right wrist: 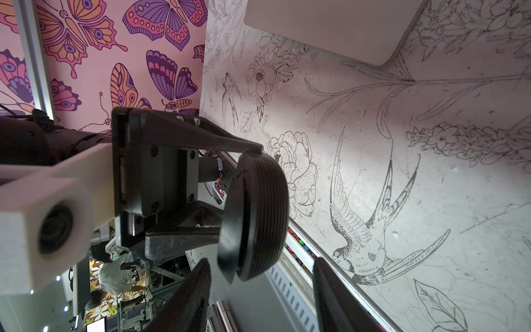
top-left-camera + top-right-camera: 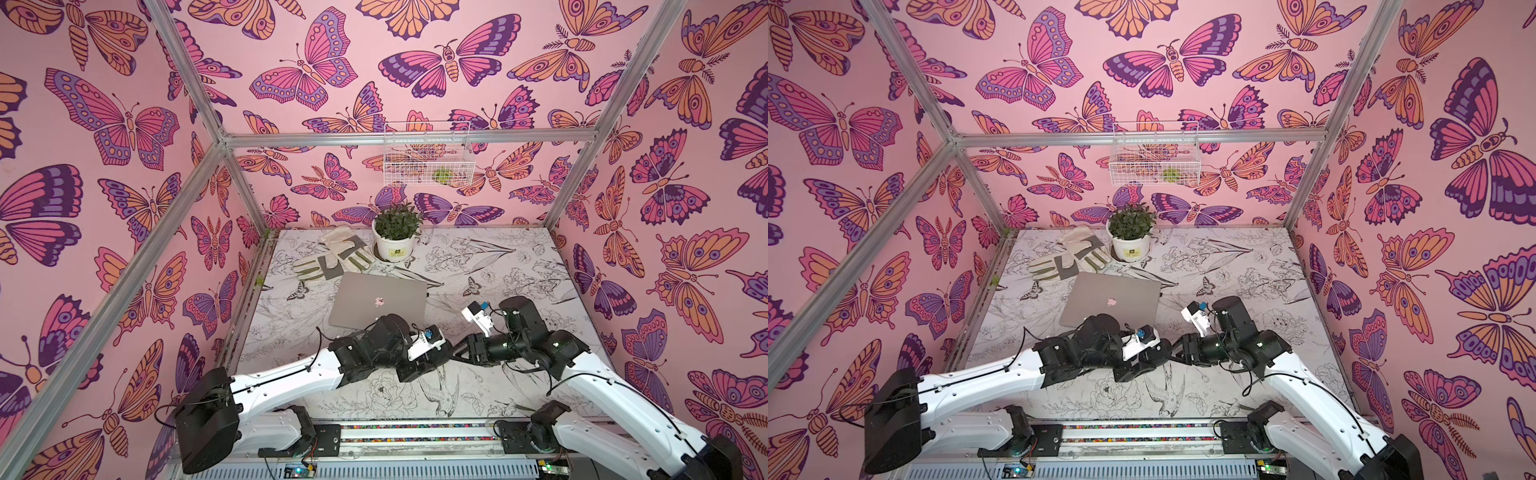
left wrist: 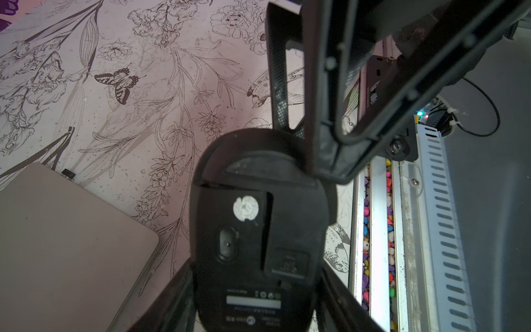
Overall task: Insert the wireless mouse receiver into the laptop
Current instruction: Close the lid on the mouse.
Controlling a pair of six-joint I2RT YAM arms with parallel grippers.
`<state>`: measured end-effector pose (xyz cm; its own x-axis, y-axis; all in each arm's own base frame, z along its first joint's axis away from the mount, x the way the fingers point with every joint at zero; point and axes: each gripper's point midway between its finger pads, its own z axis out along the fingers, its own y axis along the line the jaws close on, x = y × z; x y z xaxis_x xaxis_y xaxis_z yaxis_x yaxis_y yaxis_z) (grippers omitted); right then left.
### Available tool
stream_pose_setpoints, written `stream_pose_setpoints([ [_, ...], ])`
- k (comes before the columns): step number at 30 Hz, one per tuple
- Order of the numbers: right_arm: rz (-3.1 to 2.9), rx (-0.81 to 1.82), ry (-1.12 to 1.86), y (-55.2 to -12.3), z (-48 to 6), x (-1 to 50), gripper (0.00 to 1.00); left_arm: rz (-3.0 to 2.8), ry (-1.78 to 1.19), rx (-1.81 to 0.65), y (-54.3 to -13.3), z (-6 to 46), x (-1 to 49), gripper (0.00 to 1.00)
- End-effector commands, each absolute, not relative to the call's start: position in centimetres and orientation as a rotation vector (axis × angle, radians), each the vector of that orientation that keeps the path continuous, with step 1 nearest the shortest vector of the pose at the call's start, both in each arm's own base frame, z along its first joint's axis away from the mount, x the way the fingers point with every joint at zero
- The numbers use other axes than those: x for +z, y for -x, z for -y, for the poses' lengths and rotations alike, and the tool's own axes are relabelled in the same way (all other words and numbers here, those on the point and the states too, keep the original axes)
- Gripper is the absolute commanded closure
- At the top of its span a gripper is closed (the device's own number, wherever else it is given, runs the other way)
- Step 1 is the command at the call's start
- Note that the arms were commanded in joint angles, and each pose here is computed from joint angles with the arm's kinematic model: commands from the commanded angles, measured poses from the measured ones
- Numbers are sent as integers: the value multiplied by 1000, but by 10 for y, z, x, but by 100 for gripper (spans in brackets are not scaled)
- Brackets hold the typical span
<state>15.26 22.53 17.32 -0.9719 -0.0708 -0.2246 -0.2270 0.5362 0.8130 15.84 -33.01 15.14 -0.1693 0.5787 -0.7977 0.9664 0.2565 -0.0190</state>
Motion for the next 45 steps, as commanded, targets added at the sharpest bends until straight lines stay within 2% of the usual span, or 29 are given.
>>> stream_pose_setpoints([
  [1, -2566, 1407, 253, -162, -230, 183, 46, -1822, -1420, -742, -154, 334, 160, 52],
  [11, -2547, 1443, 245, -167, -236, 189, 51, -1805, -1433, -734, -153, 336, 163, 52],
  [24, -2544, 1440, 254, -162, -233, 191, 52, -1834, -1420, -718, -156, 336, 159, 52],
  [35, -2549, 1433, 247, -163, -233, 191, 68, -1826, -1421, -726, -155, 337, 162, 52],
  [45, -2580, 1400, 302, -160, -232, 192, 69, -1794, -1458, -728, -151, 335, 166, 52],
])
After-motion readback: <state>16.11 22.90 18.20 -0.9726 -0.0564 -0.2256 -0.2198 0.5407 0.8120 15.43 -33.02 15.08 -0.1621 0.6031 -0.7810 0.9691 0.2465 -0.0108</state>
